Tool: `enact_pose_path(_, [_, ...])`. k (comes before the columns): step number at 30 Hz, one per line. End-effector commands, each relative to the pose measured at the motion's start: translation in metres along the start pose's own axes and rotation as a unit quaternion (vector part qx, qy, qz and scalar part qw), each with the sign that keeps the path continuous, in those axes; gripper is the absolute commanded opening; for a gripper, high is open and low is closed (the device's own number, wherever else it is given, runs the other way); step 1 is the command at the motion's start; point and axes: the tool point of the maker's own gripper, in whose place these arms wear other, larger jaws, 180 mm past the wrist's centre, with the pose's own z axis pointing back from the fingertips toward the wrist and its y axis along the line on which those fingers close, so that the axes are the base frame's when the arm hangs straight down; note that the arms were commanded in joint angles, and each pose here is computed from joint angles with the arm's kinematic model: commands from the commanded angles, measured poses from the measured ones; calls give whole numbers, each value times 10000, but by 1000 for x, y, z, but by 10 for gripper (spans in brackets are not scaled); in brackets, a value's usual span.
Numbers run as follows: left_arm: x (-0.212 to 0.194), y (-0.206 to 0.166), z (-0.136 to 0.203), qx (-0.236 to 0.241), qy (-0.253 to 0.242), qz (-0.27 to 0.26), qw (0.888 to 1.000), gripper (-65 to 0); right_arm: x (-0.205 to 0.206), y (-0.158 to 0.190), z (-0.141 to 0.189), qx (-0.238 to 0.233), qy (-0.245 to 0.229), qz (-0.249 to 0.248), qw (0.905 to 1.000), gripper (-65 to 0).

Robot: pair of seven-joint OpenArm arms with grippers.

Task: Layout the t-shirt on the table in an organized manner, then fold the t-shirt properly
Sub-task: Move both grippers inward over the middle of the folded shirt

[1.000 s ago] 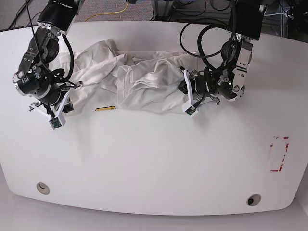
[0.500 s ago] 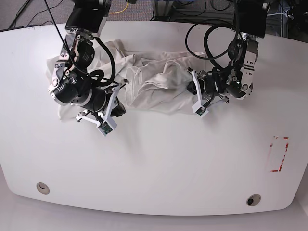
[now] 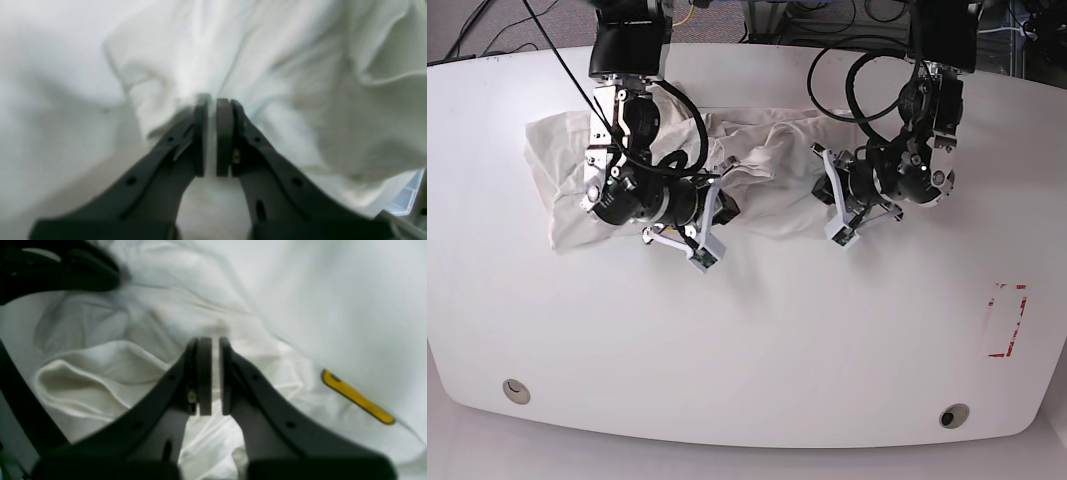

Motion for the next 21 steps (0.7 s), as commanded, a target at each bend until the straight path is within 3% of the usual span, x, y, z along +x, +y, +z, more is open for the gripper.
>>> enact_pose_path(1, [16,1,6,20,-247,-81,9997,-619,18,9,-9,230,-286,-1,9993,-609])
enact_pose_path(12, [18,-1,8,20,-308,-108,9995,-619,8,39,-39,788,14,-67,9969,-609])
enact_pose_path(17, [20,0,8,27,-319,-115,9994,-619,-9,49,-40,872,347,104,9955,-609])
enact_pose_path(21, [20,0,8,27,-319,-115,9994,-619,-14,48,-29,930,301,161,9951,-609])
